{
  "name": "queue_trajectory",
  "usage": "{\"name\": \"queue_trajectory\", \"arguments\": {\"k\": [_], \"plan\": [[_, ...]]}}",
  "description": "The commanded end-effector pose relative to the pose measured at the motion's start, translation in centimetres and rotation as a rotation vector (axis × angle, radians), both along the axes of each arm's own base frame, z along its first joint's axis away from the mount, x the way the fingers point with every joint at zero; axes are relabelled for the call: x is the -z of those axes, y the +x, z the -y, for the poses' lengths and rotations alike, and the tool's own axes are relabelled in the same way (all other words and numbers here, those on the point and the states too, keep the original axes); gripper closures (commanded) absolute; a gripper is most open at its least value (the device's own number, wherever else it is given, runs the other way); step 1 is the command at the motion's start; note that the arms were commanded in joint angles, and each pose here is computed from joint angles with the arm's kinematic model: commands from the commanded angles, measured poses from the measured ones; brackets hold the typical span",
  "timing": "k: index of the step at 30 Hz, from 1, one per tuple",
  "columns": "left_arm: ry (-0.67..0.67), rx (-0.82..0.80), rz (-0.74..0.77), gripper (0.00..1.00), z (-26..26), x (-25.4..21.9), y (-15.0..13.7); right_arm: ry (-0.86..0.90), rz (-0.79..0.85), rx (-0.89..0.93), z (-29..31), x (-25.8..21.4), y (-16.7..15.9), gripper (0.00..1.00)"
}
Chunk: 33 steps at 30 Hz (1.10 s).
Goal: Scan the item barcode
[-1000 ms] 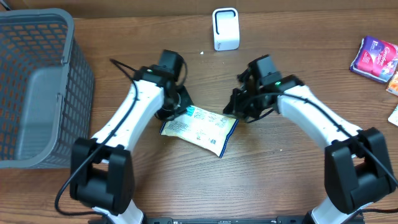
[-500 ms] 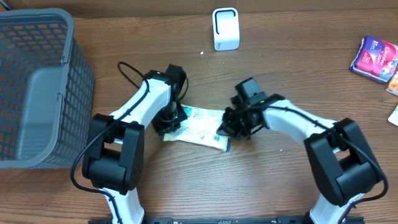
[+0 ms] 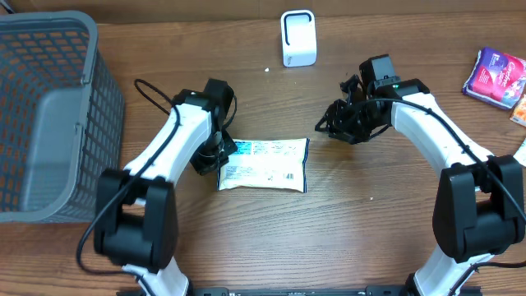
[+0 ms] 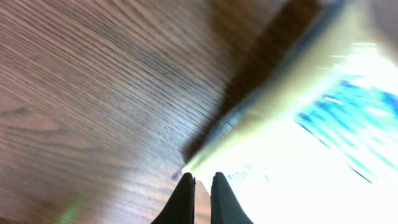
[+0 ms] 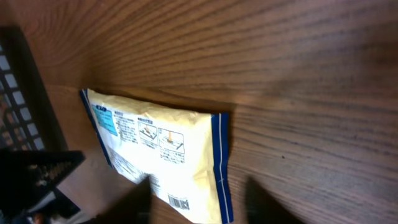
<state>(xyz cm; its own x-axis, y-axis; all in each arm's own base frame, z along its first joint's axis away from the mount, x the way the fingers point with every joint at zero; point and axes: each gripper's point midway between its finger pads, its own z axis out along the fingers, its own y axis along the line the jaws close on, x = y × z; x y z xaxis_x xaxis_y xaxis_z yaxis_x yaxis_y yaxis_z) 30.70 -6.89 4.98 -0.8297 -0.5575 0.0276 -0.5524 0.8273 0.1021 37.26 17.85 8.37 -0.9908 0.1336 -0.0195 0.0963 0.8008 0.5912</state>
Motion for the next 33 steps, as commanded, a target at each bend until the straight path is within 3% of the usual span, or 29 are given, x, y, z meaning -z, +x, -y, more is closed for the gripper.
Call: {"name": "queue_trajectory", "arguments": {"k": [1,4,7,10,13,18,23,27,31,33], "plan": [[-0.053,-0.015,0.169,0.93,0.6,-4.7,1.9,-0.009,0.044,-0.033,0.1,-0.6,0.6,0.22],[-0.048,-0.021,0.178,0.58,0.1,-5.0,1.9,-0.008,0.048,-0.033,0.1,-0.6,0.7,0.00],[-0.043,-0.005,0.161,0.22,-0.7,-4.4,2.1,-0.010,0.054,-0.032,0.1,-0.6,0.8,0.00],[-0.078,0.043,0.126,0.00,-1.2,-2.8,2.7,-0.023,0.059,-0.028,0.3,-0.5,0.9,0.00],[-0.186,0.124,0.092,0.00,-0.2,-1.0,3.1,-0.067,0.067,-0.016,0.9,-0.1,1.2,0.00],[-0.493,0.352,0.090,0.02,4.1,2.5,4.4,-0.111,0.075,-0.002,1.6,0.3,1.5,0.00],[-0.621,0.410,0.060,0.10,6.0,4.4,4.0,-0.110,0.080,-0.002,1.6,0.2,1.6,0.00],[-0.713,0.425,0.040,0.28,7.5,5.7,3.6,-0.107,0.091,-0.002,1.6,0.2,1.8,0.00],[-0.698,0.384,-0.020,0.52,7.7,7.7,2.9,-0.118,0.084,0.000,1.7,0.3,1.7,0.00],[-0.689,0.373,-0.032,0.74,7.5,8.1,2.8,-0.147,0.068,0.005,2.2,0.6,1.3,0.00]]}}
